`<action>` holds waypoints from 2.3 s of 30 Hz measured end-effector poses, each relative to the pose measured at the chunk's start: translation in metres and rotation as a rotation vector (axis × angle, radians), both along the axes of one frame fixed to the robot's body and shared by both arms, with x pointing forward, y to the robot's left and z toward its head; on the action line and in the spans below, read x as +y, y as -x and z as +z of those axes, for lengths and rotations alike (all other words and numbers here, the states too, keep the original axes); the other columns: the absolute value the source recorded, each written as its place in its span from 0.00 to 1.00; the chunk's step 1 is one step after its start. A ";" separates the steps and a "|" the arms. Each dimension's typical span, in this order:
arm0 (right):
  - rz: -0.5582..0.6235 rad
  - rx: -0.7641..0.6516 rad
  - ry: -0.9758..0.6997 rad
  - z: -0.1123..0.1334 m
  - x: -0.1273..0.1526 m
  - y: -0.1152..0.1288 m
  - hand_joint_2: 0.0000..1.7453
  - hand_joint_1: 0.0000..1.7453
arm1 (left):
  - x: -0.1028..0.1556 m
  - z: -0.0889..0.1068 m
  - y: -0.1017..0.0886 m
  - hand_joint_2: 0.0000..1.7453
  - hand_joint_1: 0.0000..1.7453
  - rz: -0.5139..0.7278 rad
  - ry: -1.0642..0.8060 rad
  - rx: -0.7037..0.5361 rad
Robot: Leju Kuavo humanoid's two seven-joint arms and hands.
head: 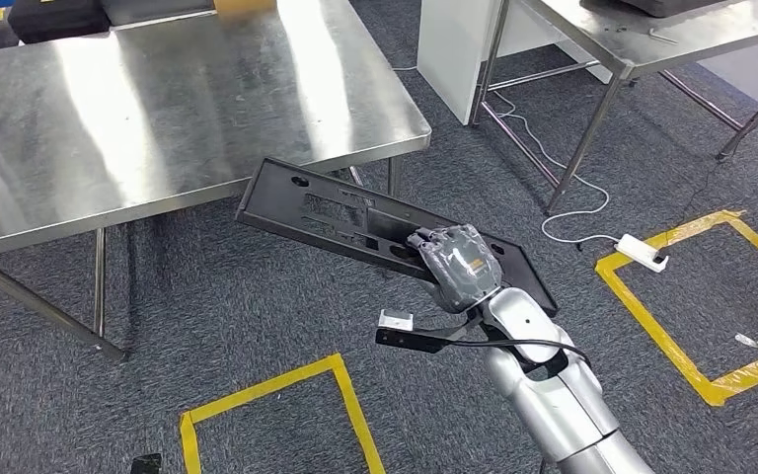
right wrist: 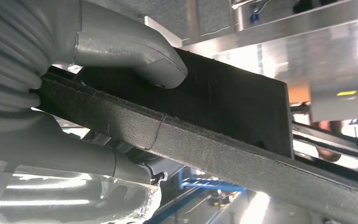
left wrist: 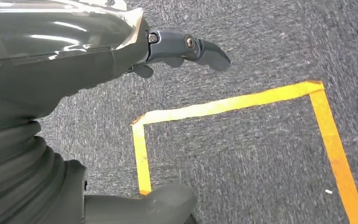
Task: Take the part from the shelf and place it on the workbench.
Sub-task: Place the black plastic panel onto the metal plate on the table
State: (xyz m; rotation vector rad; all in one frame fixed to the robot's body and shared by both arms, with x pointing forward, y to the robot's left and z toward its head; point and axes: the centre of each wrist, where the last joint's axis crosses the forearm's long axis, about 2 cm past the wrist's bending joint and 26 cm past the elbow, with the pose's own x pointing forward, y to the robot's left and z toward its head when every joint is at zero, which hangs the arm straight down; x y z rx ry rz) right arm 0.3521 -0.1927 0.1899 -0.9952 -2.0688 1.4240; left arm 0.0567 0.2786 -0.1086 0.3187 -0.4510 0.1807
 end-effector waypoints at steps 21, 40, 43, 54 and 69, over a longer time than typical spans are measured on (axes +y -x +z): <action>-0.063 -0.023 0.025 0.014 0.001 -0.015 1.00 1.00 | -0.002 0.000 0.001 1.00 0.00 -0.041 0.002 0.018; -0.035 0.002 0.092 0.011 0.029 -0.031 1.00 1.00 | -0.004 0.002 -0.011 1.00 0.00 -0.082 0.000 0.002; -0.029 0.000 0.086 0.013 0.037 -0.030 1.00 1.00 | -0.003 0.002 -0.011 1.00 0.00 -0.081 -0.001 0.003; -0.012 0.013 0.100 0.011 0.048 -0.031 1.00 1.00 | -0.001 0.000 -0.004 1.00 0.00 -0.072 0.019 0.020; -0.022 0.033 0.128 -0.002 0.048 -0.024 1.00 1.00 | -0.001 0.000 -0.001 1.00 0.00 -0.083 0.023 0.020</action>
